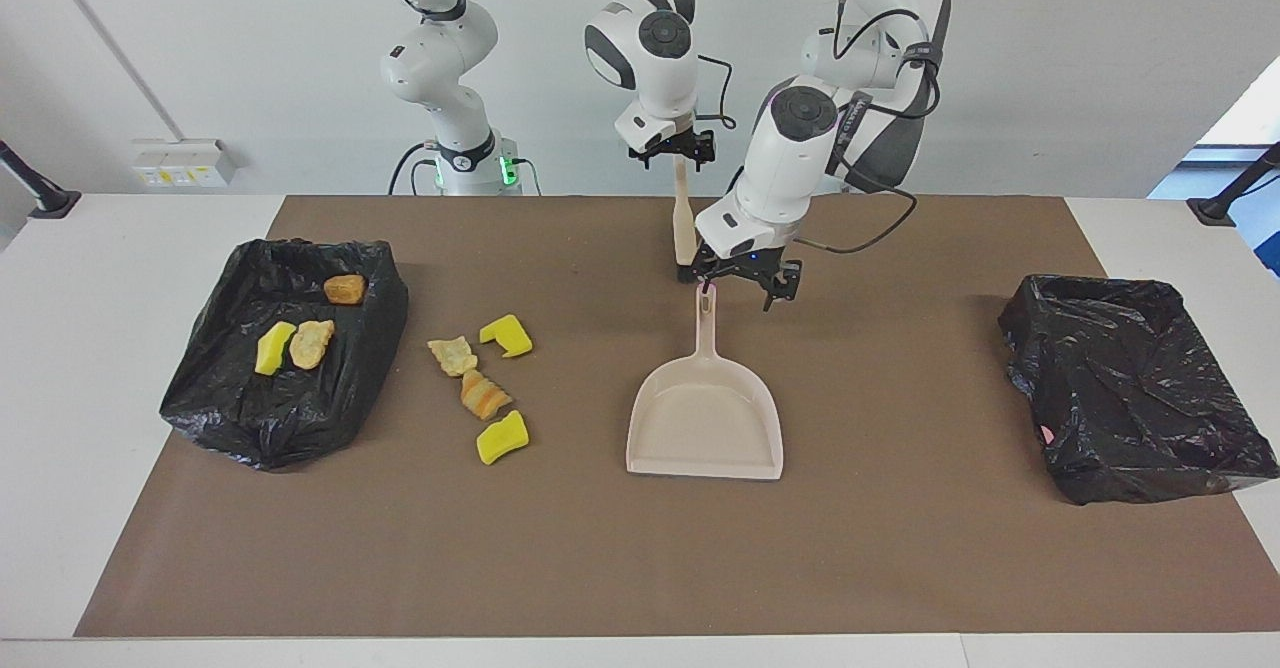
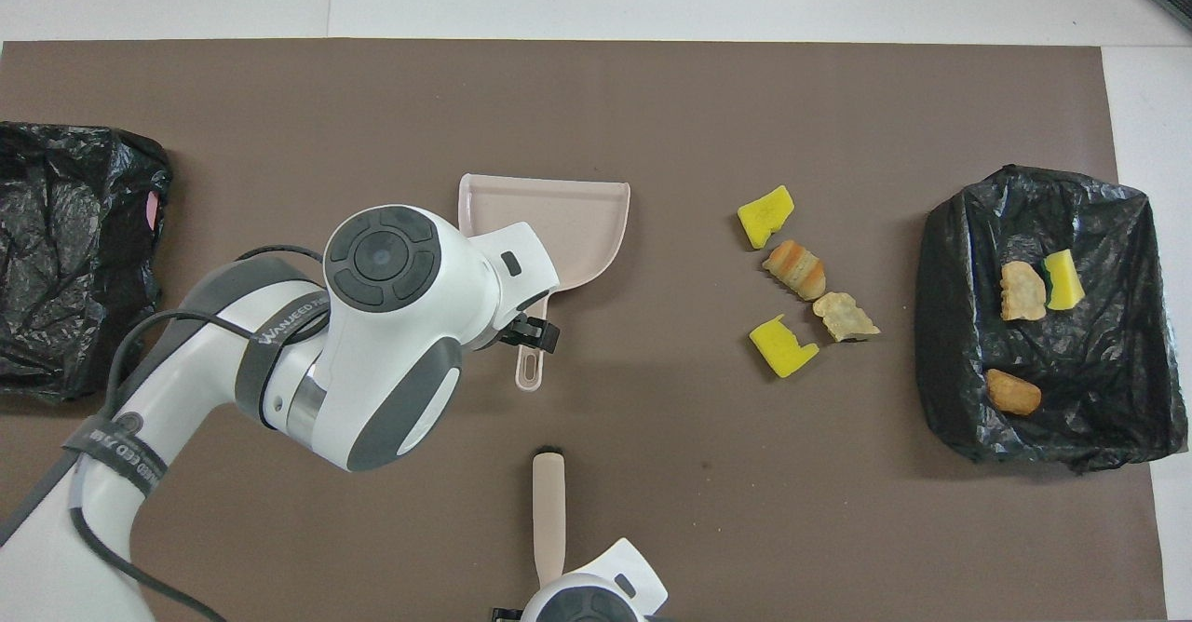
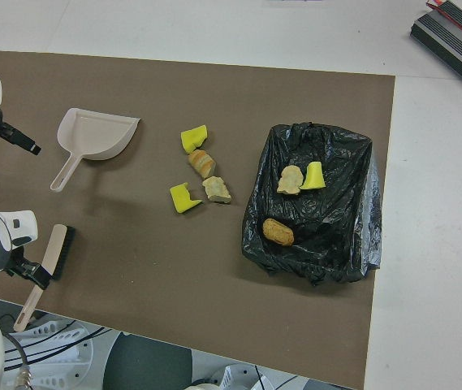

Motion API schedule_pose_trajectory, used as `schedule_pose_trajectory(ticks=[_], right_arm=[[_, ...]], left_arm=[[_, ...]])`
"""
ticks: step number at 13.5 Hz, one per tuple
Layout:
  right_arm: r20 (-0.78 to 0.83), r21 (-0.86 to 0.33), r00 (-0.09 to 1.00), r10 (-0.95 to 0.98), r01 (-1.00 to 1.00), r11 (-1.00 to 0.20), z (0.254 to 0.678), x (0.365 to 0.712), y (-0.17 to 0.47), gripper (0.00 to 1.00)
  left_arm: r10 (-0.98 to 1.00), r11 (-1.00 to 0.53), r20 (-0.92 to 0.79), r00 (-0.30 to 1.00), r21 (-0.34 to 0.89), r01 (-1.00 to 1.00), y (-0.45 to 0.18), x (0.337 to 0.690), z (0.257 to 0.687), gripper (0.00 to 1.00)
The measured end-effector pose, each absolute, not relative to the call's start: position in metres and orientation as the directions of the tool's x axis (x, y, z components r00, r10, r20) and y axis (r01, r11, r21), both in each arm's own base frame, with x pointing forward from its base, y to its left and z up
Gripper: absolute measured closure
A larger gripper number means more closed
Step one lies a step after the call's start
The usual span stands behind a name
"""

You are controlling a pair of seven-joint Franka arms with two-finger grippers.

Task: Sweep and dump trash in bin
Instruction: 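Grasp the dustpan handle with the left gripper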

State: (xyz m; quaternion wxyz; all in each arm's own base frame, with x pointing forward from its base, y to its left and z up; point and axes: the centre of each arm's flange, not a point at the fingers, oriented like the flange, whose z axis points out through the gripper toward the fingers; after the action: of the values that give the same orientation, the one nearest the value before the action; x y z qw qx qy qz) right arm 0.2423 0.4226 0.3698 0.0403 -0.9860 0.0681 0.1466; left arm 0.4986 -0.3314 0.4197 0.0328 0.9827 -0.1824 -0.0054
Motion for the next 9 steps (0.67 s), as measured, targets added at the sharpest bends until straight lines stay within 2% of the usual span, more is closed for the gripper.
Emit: schedule_pose_trajectory(ticks=[4,9], right_arm=[[-0.274,-0.051,0.954,-0.124,-0.143,-0.988,0.34,0.225,0.429,0.0],[-0.258,-0.066,0.96,-0.105,-0.126,-0.99,0.334,0.214,0.432,0.0]], left_arm=[[-0.328,-0.944,0.001,0.945,0.043,-0.328,-0.355,0.492,0.379,0.0],[-0.308,-0.95,0.009,0.951,0.053,-0.308,-0.36,0.489,0.369,0.01]])
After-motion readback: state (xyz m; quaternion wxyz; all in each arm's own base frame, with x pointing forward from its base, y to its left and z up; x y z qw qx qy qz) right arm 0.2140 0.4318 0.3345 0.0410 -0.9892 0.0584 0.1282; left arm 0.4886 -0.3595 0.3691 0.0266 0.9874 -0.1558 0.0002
